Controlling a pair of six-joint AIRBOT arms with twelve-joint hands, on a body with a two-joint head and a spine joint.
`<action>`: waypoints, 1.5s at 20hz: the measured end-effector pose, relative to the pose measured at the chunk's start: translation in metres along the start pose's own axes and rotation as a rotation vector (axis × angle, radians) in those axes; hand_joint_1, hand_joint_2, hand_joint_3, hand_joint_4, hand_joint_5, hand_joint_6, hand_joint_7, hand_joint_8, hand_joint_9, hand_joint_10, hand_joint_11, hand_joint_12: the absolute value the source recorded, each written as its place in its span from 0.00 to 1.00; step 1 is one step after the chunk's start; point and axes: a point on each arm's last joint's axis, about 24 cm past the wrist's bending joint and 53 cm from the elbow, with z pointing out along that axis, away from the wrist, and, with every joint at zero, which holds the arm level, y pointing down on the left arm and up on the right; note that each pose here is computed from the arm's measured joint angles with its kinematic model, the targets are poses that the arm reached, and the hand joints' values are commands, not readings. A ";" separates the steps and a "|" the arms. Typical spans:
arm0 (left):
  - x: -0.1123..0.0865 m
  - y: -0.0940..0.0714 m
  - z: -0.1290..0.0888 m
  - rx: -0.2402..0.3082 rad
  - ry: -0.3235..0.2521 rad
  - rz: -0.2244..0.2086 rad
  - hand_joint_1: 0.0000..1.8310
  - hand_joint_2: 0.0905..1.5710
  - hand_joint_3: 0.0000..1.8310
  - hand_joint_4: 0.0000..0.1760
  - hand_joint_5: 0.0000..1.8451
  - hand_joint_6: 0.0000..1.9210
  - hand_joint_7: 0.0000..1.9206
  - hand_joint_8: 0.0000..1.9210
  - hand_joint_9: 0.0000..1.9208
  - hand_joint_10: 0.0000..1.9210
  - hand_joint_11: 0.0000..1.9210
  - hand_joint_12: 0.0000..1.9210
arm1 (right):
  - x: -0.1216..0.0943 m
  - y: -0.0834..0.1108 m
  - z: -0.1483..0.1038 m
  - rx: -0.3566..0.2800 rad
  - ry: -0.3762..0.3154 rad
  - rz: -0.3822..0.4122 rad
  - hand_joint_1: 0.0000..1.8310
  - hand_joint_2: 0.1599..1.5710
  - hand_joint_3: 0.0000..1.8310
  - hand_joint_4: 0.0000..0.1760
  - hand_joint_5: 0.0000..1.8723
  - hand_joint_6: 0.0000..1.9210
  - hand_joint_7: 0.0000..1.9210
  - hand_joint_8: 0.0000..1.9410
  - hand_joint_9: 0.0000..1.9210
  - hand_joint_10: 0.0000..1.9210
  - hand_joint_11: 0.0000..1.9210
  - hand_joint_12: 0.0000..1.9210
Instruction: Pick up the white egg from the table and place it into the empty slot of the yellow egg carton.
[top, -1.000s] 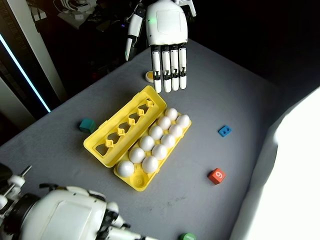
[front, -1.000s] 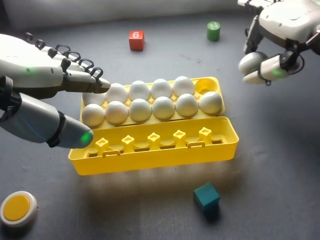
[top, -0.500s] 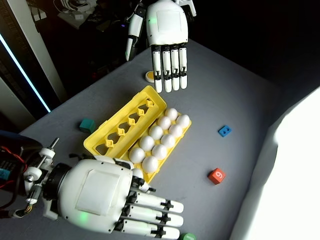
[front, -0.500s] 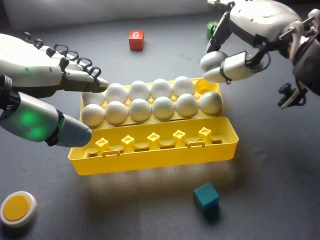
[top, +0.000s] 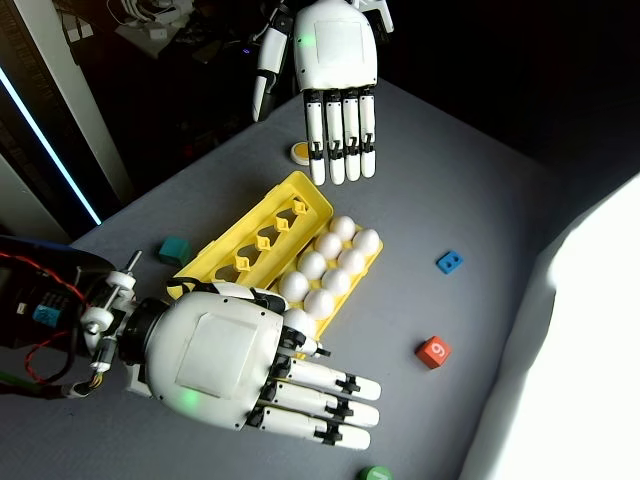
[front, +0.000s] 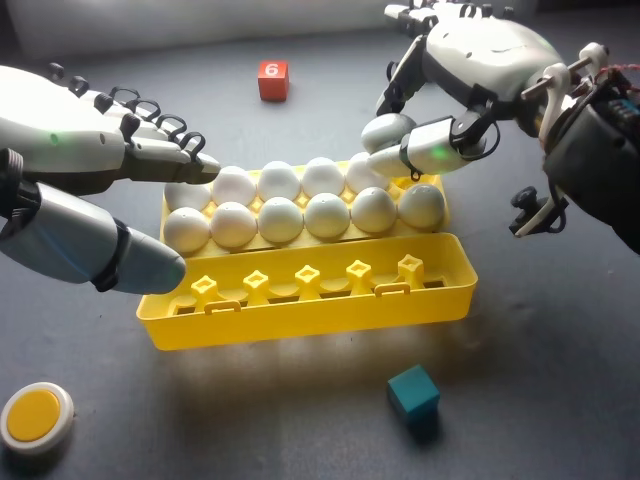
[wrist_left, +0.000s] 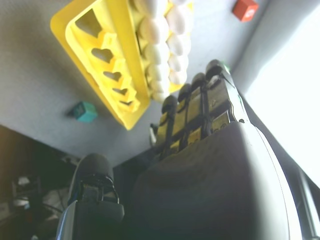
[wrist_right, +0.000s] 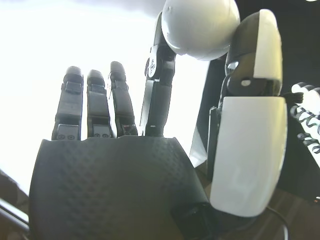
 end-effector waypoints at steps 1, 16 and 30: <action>0.000 0.000 0.000 0.000 0.000 0.000 0.00 0.79 0.00 0.00 0.02 0.00 0.00 0.00 0.00 0.00 0.00 0.00 | 0.001 -0.002 -0.001 0.004 0.000 0.023 0.64 0.59 0.00 0.00 0.67 0.27 0.08 0.00 0.00 0.00 0.00 0.00; 0.000 0.000 0.000 -0.001 0.001 0.005 0.00 0.79 0.00 0.00 0.03 0.01 0.01 0.00 0.00 0.00 0.00 0.00 | 0.011 -0.016 0.000 0.006 0.012 -0.002 0.63 0.60 0.00 0.00 0.66 0.30 0.09 0.00 0.00 0.00 0.00 0.00; 0.000 0.000 0.000 -0.001 0.001 0.005 0.00 0.78 0.00 0.00 0.02 0.00 0.01 0.00 0.00 0.00 0.00 0.00 | 0.012 -0.017 -0.001 -0.003 0.013 -0.023 0.46 0.52 0.00 0.00 0.57 0.00 0.07 0.00 0.00 0.00 0.00 0.00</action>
